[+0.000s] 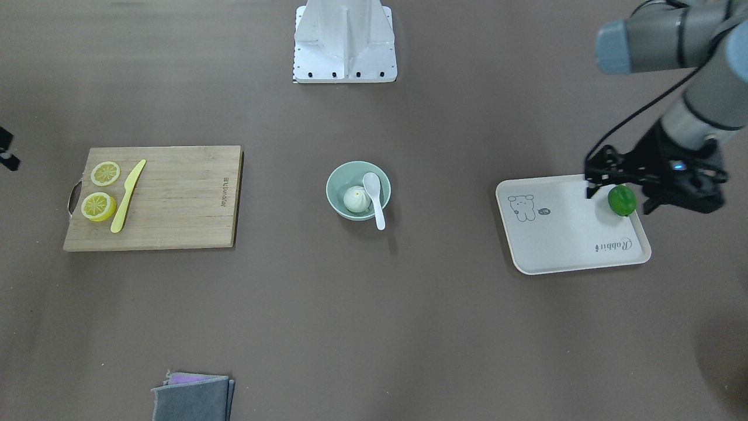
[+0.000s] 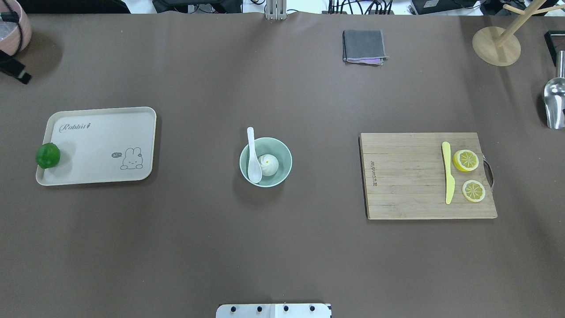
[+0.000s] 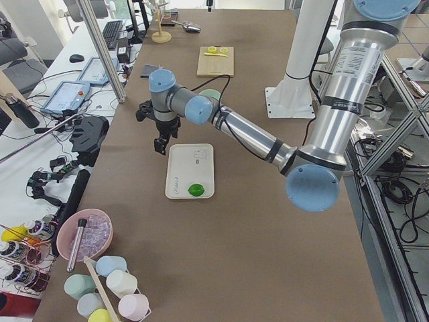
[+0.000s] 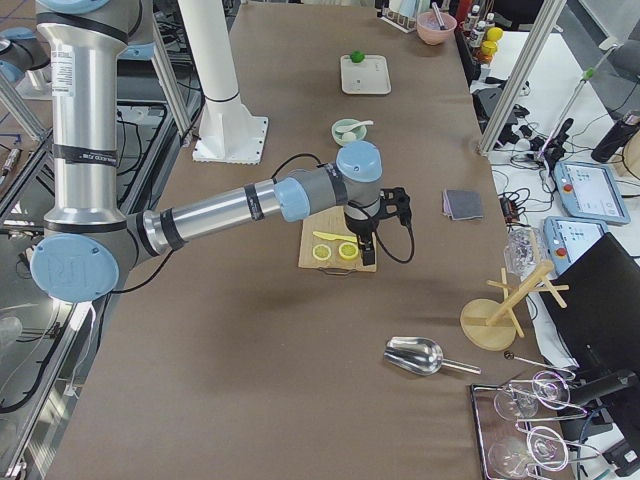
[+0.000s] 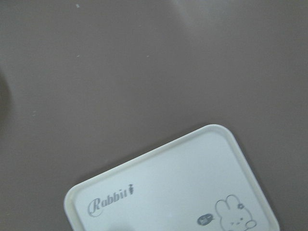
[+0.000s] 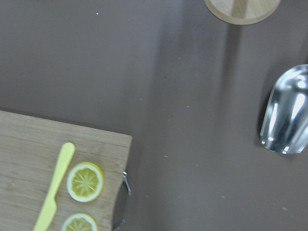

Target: Put spoon and bun in bowl

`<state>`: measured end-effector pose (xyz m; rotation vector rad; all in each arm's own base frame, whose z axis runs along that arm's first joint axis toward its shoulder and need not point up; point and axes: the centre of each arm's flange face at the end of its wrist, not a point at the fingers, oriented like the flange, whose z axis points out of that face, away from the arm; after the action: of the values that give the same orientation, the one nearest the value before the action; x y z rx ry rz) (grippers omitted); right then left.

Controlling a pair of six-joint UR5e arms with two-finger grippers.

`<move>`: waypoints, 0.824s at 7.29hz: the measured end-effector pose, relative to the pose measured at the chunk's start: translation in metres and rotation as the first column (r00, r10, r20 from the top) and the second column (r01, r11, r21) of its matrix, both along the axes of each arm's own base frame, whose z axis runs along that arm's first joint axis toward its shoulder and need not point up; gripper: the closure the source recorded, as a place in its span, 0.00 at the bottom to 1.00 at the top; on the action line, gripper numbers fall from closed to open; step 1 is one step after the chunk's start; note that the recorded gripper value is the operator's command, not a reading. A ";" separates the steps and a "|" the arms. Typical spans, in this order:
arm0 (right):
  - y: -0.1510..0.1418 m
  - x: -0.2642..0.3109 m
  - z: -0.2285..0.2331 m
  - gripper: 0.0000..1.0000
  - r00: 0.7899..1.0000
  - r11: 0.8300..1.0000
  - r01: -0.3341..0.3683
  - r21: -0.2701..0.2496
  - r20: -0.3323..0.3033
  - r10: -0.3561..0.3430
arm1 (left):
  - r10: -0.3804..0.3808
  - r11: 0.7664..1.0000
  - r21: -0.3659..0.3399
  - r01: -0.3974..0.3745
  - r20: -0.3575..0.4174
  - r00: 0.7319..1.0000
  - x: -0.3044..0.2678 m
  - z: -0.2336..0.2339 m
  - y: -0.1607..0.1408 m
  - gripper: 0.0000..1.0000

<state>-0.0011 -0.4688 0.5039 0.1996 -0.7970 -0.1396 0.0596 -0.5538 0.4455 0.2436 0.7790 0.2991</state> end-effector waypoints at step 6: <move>0.014 0.069 0.085 0.00 0.996 0.996 0.073 -0.045 -0.041 -0.075 | 0.026 0.999 -0.035 -0.026 -0.003 1.000 -0.129 0.162 0.102 0.02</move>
<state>0.0677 -0.4546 0.5886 0.1253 -0.7648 -0.1954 -0.0694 -0.4513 0.6070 0.2011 0.7901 0.3090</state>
